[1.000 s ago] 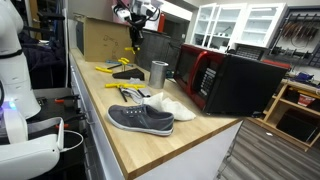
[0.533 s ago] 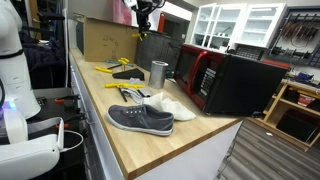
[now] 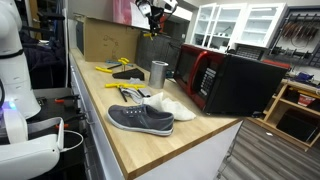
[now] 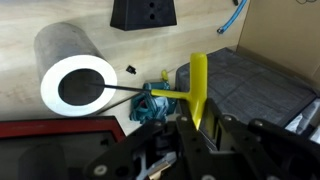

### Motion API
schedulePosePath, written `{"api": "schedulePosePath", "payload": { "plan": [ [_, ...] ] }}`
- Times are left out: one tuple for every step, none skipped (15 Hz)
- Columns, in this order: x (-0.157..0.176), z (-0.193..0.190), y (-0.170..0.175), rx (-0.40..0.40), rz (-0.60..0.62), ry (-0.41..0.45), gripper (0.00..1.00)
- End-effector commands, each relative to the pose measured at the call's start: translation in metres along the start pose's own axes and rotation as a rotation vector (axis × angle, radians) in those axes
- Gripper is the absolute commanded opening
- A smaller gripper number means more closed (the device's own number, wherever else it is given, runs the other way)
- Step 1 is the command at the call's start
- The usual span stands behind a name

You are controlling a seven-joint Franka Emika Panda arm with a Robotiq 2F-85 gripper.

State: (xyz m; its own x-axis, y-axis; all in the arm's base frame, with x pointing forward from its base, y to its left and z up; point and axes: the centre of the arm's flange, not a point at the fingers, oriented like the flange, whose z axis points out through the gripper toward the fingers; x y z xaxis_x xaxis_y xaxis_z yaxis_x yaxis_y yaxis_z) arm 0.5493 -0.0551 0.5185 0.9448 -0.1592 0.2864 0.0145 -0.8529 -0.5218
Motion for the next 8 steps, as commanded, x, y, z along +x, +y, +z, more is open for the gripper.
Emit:
{"api": "schedulePosePath", "payload": {
  "plan": [
    [0.043,0.01,0.009,0.048,-0.006,-0.007,0.05],
    [0.049,0.015,0.013,0.06,-0.002,-0.009,0.05],
    [0.055,0.021,0.019,0.078,0.004,-0.015,0.05],
    [0.059,0.026,0.024,0.092,0.014,-0.022,0.05],
    [0.061,0.032,0.032,0.11,0.021,-0.029,0.05],
    [0.063,0.038,0.039,0.126,0.031,-0.038,0.05],
    [0.065,0.042,0.047,0.144,0.038,-0.046,0.05],
    [0.067,0.047,0.055,0.159,0.046,-0.054,0.05]
  ]
}}
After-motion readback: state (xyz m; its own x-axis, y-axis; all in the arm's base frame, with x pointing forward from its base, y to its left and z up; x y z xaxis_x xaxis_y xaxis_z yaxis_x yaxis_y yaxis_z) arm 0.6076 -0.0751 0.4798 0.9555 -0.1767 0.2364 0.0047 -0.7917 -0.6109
